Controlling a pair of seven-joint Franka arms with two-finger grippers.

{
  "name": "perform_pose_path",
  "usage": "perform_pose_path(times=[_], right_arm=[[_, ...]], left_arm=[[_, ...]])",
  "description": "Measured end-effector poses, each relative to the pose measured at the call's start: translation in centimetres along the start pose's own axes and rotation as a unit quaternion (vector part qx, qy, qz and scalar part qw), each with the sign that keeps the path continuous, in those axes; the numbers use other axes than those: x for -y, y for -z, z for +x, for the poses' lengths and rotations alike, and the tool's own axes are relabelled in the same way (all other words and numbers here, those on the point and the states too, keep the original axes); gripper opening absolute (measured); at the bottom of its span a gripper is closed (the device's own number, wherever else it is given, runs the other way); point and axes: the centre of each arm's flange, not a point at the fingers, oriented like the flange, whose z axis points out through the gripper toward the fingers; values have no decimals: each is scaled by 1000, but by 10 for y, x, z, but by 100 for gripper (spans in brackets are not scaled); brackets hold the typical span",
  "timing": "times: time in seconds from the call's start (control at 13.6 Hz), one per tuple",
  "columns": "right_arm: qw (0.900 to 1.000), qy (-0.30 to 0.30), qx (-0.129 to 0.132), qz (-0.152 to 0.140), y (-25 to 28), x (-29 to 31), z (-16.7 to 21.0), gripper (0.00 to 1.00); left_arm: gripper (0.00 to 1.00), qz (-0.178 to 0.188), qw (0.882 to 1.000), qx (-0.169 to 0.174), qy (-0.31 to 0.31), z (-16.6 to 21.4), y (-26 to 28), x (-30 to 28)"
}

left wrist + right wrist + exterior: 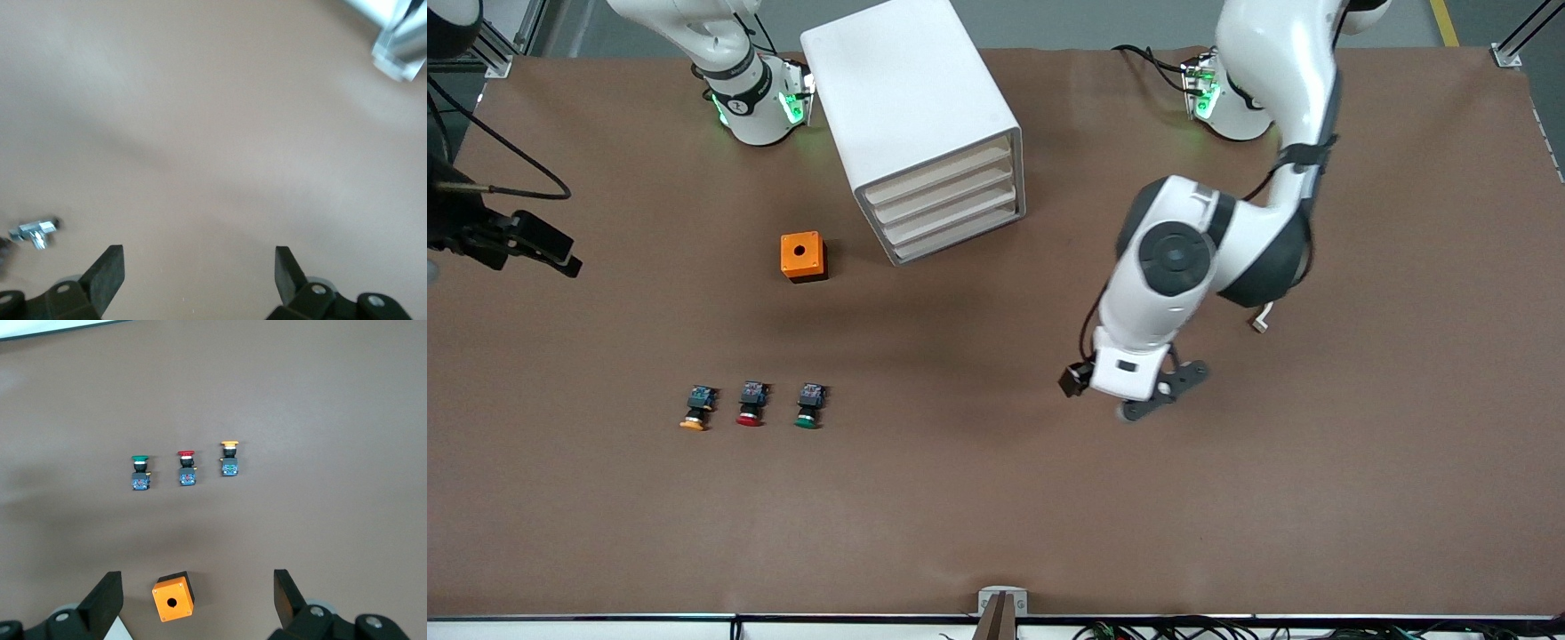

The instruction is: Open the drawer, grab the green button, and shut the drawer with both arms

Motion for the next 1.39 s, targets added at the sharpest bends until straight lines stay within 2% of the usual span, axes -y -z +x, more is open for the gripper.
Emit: perform_pose_path(times=[0.22,0.37,0.66,1.1,1.39], right_arm=[[1000,0,-5,-4,12,-2,-8,100],[1000,0,-5,-4,12,-2,-10,100],[1000,1,-4,-4,13,-2,-12,100],[1000,1,-4,-12,13,-3,-13,100],[1000,2,-3,-13,11,-3,-13,100]], left_arm=[[100,10,1000,-11,1,42,67,46],[100,1,1000,-20,-5,57,116,72],[100,9,999,-7,-39,78,194,140],[100,20,993,18,-117,106,255,239],[100,36,985,28,-166,106,263,270]])
